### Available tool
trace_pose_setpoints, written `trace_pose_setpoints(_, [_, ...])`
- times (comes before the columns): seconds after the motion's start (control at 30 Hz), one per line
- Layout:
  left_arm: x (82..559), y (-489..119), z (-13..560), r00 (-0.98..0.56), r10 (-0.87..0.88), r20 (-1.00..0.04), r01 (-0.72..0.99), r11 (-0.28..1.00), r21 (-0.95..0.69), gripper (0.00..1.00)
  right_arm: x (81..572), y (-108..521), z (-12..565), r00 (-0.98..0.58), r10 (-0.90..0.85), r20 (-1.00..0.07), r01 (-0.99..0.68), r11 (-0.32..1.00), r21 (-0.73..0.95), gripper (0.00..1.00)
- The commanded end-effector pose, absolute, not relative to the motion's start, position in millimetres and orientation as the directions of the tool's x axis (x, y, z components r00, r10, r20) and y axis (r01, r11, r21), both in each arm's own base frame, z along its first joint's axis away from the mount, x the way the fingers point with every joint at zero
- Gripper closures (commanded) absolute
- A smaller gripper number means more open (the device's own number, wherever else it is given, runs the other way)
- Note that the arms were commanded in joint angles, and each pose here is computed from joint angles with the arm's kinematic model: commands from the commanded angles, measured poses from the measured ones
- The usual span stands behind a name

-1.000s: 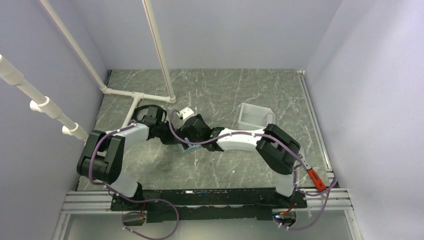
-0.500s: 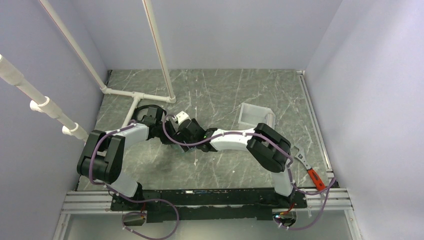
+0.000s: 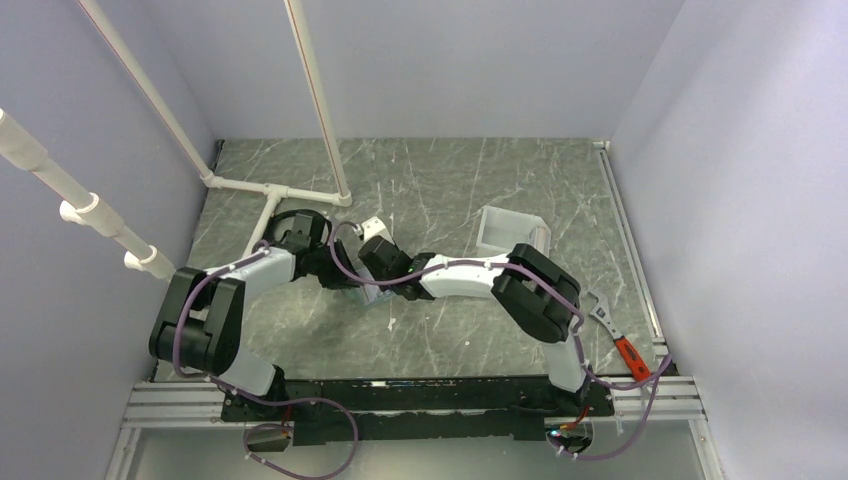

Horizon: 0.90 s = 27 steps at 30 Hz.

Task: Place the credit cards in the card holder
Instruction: Open the card holder at the center of the board.

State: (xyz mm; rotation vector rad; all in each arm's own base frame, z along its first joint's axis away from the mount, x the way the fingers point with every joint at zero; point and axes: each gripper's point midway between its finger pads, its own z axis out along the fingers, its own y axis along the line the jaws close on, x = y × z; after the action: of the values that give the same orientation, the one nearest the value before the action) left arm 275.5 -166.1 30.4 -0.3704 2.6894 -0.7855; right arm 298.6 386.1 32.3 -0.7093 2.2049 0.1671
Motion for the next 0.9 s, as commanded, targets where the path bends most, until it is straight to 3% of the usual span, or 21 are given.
trace_pose_setpoints(0.0, [287.7, -174.8, 66.9, -0.902, -0.303, -0.307, -0.062, 0.796, -0.603, 0.81, 302.8, 380.7, 30.1, -0.560, -0.407, -0.721, -0.514, 0.854, -0.083, 0.63])
trace_pose_setpoints(0.2, [298.2, -199.2, 86.3, -0.902, -0.314, -0.298, -0.006, 0.697, -0.717, 0.86, 303.8, 379.8, 30.5, -0.579, -0.374, -0.724, -0.511, 0.859, -0.034, 0.64])
trace_pose_setpoints(0.47, [291.9, -203.3, 28.5, -0.933, -0.323, -0.160, -0.119, 0.696, -0.708, 0.97, 307.7, 374.1, 37.0, -0.585, -0.344, -0.734, -0.482, 0.876, -0.027, 0.62])
trace_pose_setpoints(0.73, [278.3, -180.3, 2.7, -0.932, -0.319, -0.173, -0.158, 0.786, -0.598, 0.99, 319.7, 295.3, 42.6, -0.605, -0.312, -0.732, -0.214, 0.950, -0.228, 0.47])
trace_pose_setpoints(0.87, [274.2, -178.3, 2.2, -0.934, -0.313, -0.173, -0.155, 0.790, -0.594, 0.99, 317.2, 280.1, 67.5, -0.577, -0.319, -0.752, -0.225, 0.947, -0.229, 0.39])
